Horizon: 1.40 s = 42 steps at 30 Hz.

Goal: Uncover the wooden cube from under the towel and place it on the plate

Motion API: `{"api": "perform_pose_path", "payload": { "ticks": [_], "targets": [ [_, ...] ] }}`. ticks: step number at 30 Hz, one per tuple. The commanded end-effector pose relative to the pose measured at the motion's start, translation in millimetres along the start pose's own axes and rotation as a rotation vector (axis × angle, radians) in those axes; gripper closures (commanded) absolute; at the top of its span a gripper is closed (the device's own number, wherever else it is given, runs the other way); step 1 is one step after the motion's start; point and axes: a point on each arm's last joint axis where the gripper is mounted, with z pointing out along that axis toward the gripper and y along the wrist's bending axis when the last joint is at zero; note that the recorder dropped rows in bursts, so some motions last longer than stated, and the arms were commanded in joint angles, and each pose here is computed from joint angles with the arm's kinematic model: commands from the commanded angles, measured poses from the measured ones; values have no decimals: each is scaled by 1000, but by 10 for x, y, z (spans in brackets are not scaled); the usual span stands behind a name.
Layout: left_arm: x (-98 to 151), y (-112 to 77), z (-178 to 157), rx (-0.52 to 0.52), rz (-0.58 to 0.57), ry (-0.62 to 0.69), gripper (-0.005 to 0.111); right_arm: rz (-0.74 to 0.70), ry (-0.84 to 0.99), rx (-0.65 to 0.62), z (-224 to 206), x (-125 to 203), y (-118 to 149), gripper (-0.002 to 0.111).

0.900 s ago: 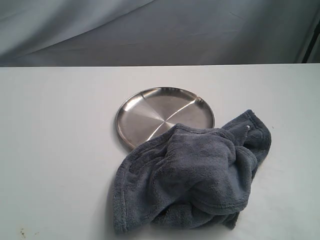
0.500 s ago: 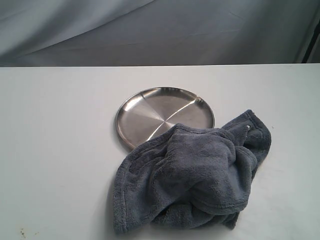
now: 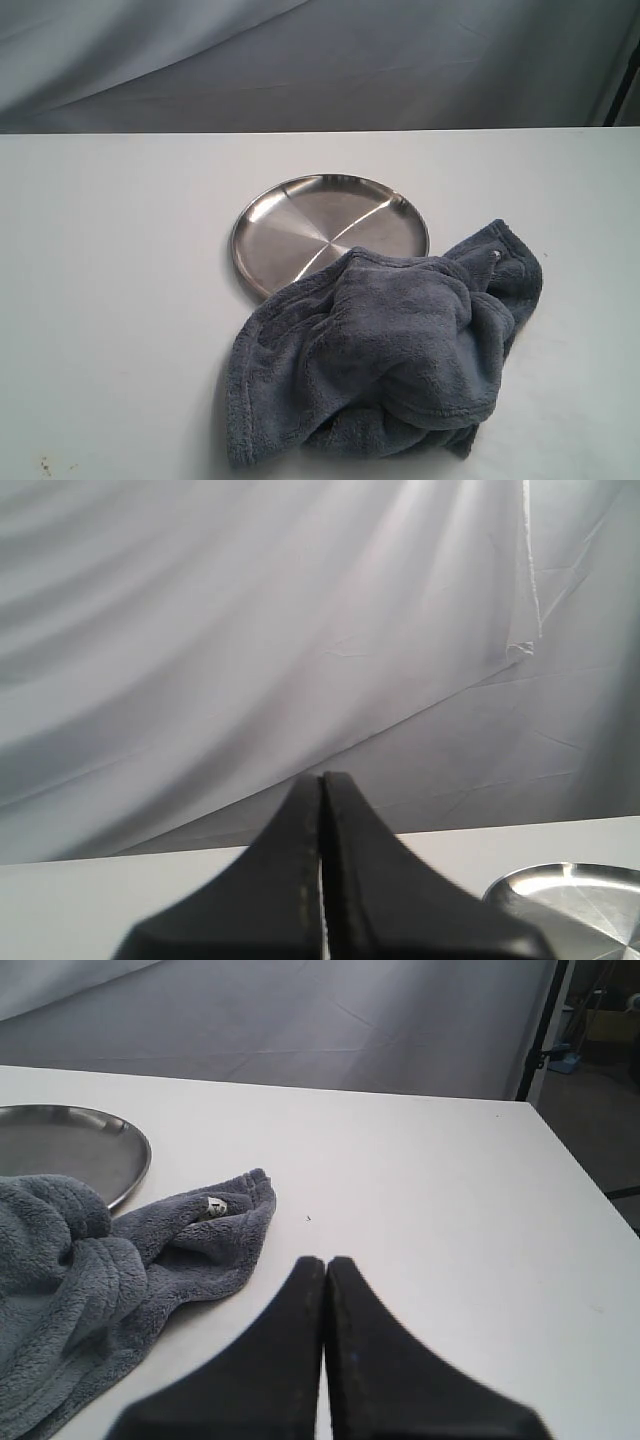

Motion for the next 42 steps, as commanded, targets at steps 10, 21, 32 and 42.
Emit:
{"api": "perform_pose_path", "payload": {
  "ticks": [10,21,32,42],
  "targets": [
    [1,-2,-3,1,-5,-9,107,83,-318,7,-47,-275,-18,108],
    [1,-2,-3,1,-5,-9,107,484,-362,-85,-153,-500,-16,108],
    [1,-2,-3,1,-5,-9,107,178,140,-89,-97,-1080,11,108],
    [1,-2,-3,1,-5,-9,107,145,428,-115,419,-1347,13,108]
  ]
}}
